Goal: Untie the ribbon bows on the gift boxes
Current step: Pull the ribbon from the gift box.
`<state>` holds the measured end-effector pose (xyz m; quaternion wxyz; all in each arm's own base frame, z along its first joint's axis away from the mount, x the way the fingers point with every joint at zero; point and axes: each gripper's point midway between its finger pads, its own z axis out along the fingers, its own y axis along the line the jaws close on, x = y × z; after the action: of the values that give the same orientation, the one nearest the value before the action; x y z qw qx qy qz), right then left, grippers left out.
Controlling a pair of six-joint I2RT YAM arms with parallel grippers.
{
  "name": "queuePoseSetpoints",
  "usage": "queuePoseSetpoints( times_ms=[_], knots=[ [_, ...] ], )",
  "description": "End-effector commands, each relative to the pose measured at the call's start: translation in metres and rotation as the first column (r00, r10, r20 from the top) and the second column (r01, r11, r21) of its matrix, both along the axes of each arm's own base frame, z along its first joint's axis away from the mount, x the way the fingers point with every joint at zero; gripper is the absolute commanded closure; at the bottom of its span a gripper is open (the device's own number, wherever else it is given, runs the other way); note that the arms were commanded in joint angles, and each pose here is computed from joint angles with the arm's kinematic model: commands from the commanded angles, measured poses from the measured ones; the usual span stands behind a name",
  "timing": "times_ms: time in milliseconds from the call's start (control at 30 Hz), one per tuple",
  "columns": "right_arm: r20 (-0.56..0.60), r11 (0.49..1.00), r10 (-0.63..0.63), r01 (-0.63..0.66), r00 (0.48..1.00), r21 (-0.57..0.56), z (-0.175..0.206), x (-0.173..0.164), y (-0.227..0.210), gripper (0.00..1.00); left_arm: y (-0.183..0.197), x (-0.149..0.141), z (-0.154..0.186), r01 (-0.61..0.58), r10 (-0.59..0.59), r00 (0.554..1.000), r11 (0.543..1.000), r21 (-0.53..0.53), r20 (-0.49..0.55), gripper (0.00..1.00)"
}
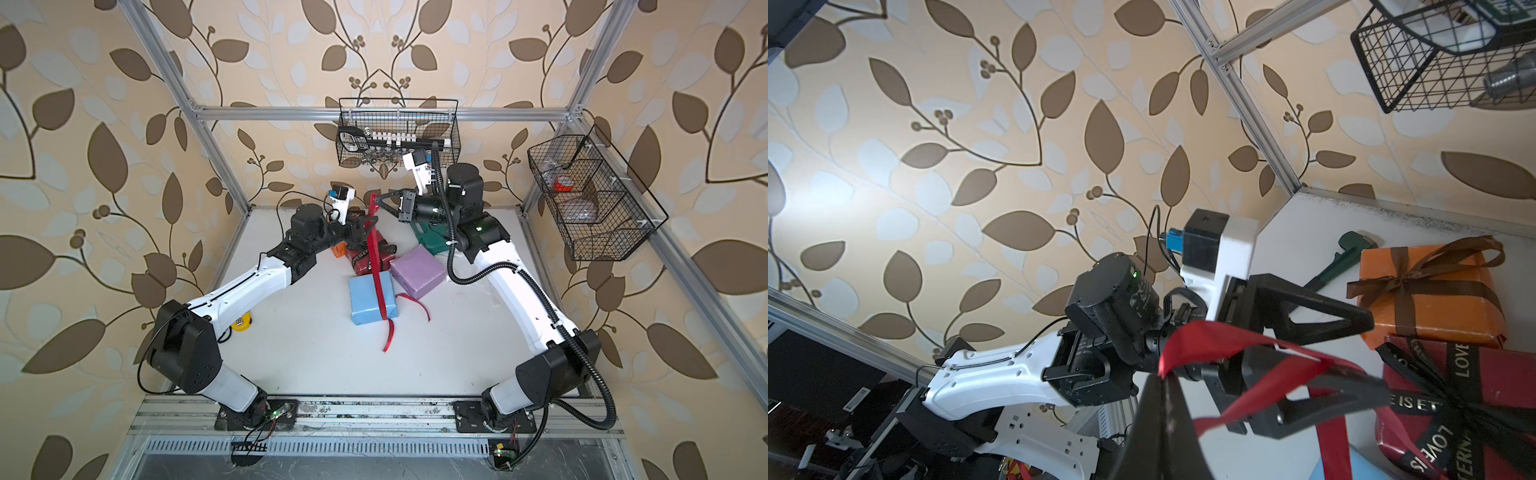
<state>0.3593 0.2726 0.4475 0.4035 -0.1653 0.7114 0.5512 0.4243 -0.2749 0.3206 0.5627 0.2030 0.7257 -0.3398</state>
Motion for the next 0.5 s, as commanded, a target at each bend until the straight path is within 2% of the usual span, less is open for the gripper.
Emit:
queuePoseSetpoints(
  times_ms=[0, 200, 400, 433, 467],
  knots=[
    [0.033, 1.000, 0.013, -0.013, 0.999, 0.008, 0.010, -0.008, -0.004, 1.00, -0.016, -0.017, 0.028, 0.127, -0.124, 0.990, 0.991, -0.044, 0.060, 1.00],
    [0.012, 1.000, -0.018, 0.018, 1.000, 0.002, 0.002, 0.000, -0.014, 1.00, -0.016, -0.034, 0.035, 0.182, -0.179, 0.982, 0.981, -0.064, 0.057, 1.00],
    [-0.019, 0.998, -0.055, 0.055, 0.998, 0.003, -0.013, 0.004, -0.026, 1.00, -0.008, -0.047, 0.037, 0.174, -0.172, 0.985, 0.982, -0.069, 0.034, 1.00],
    [-0.021, 0.999, -0.053, 0.053, 0.998, -0.003, -0.017, 0.002, -0.027, 0.93, -0.008, -0.049, 0.038, 0.173, -0.171, 0.985, 0.982, -0.075, 0.028, 1.00],
    [-0.025, 0.999, -0.051, 0.051, 0.998, -0.010, -0.021, 0.001, -0.028, 0.75, -0.008, -0.049, 0.038, 0.174, -0.174, 0.985, 0.981, -0.082, 0.017, 1.00]
  ],
)
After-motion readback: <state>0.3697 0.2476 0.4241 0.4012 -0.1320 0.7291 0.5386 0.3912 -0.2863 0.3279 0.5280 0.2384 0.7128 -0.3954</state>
